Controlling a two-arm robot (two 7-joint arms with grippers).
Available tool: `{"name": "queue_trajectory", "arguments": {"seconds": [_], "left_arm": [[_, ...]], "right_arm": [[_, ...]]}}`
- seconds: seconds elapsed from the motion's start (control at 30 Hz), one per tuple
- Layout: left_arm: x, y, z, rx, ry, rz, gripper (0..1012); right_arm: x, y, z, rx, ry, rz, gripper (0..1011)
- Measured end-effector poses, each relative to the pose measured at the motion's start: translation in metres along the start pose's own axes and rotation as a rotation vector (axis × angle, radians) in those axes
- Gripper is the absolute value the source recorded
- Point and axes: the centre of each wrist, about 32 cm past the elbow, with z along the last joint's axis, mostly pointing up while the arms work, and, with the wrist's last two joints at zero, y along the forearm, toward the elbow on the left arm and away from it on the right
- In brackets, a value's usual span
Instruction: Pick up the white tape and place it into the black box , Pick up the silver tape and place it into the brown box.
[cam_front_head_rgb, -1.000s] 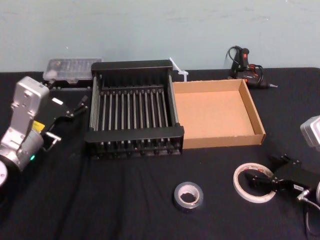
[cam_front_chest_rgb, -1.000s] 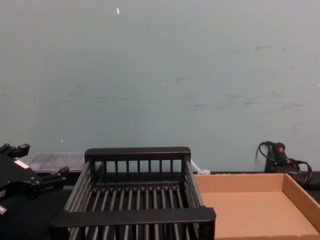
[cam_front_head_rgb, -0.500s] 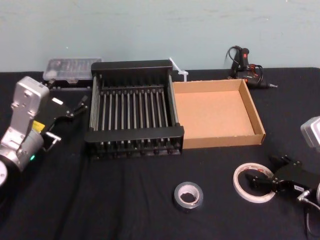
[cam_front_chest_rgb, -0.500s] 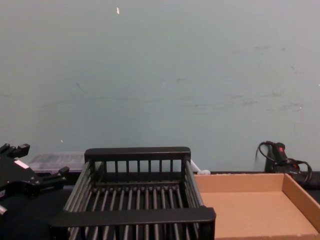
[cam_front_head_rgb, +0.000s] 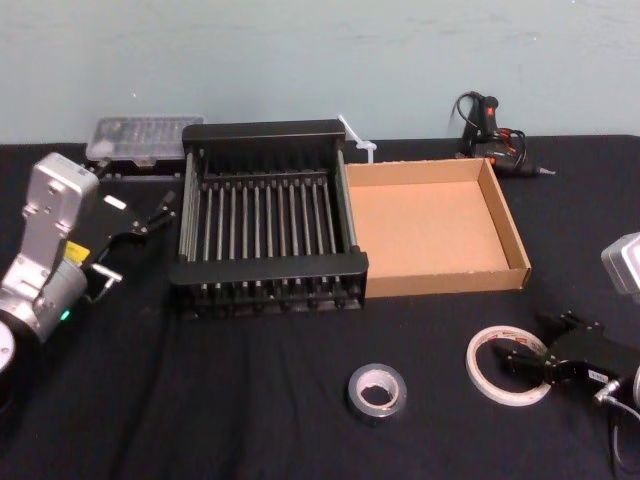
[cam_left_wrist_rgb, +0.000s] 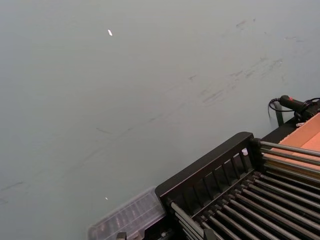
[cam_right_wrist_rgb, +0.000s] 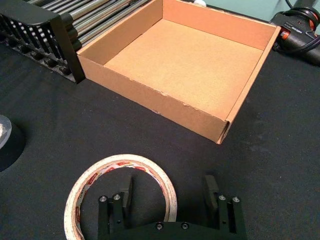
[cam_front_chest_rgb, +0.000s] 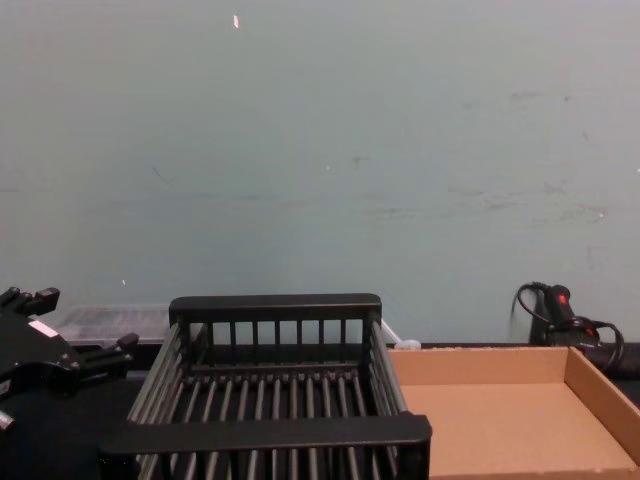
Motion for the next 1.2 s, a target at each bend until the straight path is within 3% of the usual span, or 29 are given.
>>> {"name": "queue_trajectory", "arguments": {"seconds": [0.33,0.47,0.73,0.83,0.97,1.2], "left_arm": [[0.0,0.0,0.0,0.0,0.0,0.0,1001],[0.0,0.0,0.0,0.0,0.0,0.0,1001],[0.0,0.0,0.0,0.0,0.0,0.0,1001],[0.0,0.0,0.0,0.0,0.0,0.0,1001],[0.0,0.0,0.0,0.0,0.0,0.0,1001],[0.0,0.0,0.0,0.0,0.0,0.0,1001]], "right_arm": [[0.0,0.0,0.0,0.001,0.0,0.0,677],[0.0,0.0,0.0,0.001,0.0,0.0,503],[0.0,0.0,0.0,0.001,0.001,0.0,300],[0.0,0.0,0.0,0.001,0.0,0.0,161],[0.0,0.0,0.0,0.001,0.001,0.0,108],[0.0,0.0,0.0,0.001,0.0,0.0,99]]}}
